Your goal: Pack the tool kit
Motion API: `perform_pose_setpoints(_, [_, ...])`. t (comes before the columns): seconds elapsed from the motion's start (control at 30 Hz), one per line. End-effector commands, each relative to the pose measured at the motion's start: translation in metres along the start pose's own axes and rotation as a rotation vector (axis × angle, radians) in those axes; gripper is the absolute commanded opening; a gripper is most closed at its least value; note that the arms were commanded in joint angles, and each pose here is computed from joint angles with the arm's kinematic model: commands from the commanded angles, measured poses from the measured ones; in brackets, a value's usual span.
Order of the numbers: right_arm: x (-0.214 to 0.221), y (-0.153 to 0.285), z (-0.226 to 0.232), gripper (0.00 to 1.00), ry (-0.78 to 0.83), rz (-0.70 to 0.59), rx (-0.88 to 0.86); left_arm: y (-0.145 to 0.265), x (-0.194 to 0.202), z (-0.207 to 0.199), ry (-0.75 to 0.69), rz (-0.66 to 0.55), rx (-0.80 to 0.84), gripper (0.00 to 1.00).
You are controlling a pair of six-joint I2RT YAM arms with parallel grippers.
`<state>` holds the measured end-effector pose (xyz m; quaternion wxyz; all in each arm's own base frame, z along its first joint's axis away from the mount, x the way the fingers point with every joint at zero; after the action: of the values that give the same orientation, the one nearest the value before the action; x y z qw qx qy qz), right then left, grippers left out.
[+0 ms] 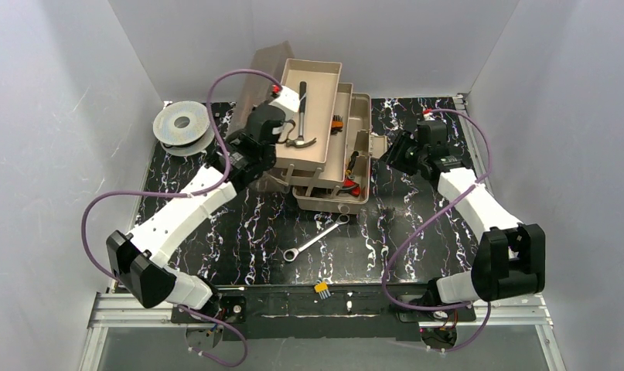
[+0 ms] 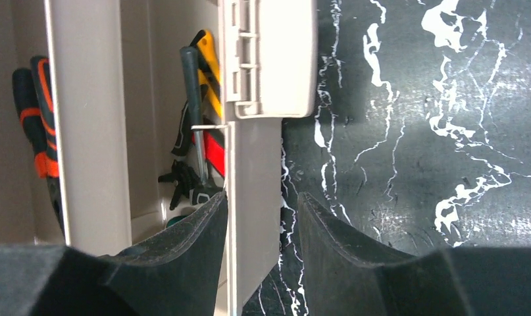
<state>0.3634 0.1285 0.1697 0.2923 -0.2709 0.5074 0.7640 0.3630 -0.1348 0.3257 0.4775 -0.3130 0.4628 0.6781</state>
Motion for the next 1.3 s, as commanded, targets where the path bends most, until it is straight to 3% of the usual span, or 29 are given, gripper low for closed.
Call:
perform_pose_setpoints(0.0, [-0.01, -0.005, 0.0, 0.51, -0.064, -0.016, -0.048, 0.038, -0.065, -0.005, 0.0, -0.241, -0.064, 0.0])
perform_pose_setpoints(0.27, [-0.017, 0.0, -0.016, 0.51, -0.121, -0.033, -0.024, 0.05, -0.073, -0.079, -0.246, -0.322, -0.17, 0.0])
perform_pose_setpoints(0.57, [-0.029, 0.014, -0.041, 0.54, -0.188, -0.091, 0.029, 0.066, -0.047, -0.177, -0.28, -0.314, -0.014, 0.0])
perform_pose_setpoints(0.63, [-0.029, 0.015, -0.043, 0.57, -0.198, -0.1, 0.031, 0.069, -0.032, -0.196, -0.264, -0.258, 0.062, 0.07])
perform_pose_setpoints(0.77, [-0.029, 0.016, -0.045, 0.62, -0.209, -0.103, 0.035, 0.079, -0.012, -0.223, -0.143, -0.155, 0.216, 0.61])
perform_pose_setpoints(0.87, [-0.03, 0.017, -0.048, 0.63, -0.213, -0.107, 0.041, 0.094, -0.009, -0.238, -0.026, -0.075, 0.371, 0.81])
perform_pose_setpoints(0.93, [-0.032, 0.017, -0.049, 0.64, -0.217, -0.113, 0.046, 0.112, -0.014, -0.247, 0.106, 0.001, 0.535, 0.89])
perform_pose_setpoints(1.1, [-0.038, 0.017, -0.058, 0.64, -0.237, -0.121, 0.06, 0.15, -0.056, -0.235, 0.494, 0.138, 0.967, 0.92])
perform_pose_setpoints(1.27, [-0.041, 0.015, -0.056, 0.63, -0.229, -0.123, 0.04, 0.136, -0.075, -0.174, 0.823, 0.21, 1.11, 0.94])
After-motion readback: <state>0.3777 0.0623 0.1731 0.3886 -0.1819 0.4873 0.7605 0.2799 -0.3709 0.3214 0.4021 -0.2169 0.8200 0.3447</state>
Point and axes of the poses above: each gripper's point midway between its finger pads, its own y axis back along the fingers, its own z axis along the line the jaws close on, x = y × z, the point moved 1 cm from there along y, back along the fingers, and after that the axes turned 14 degrees about y, right-handed, at the moved point
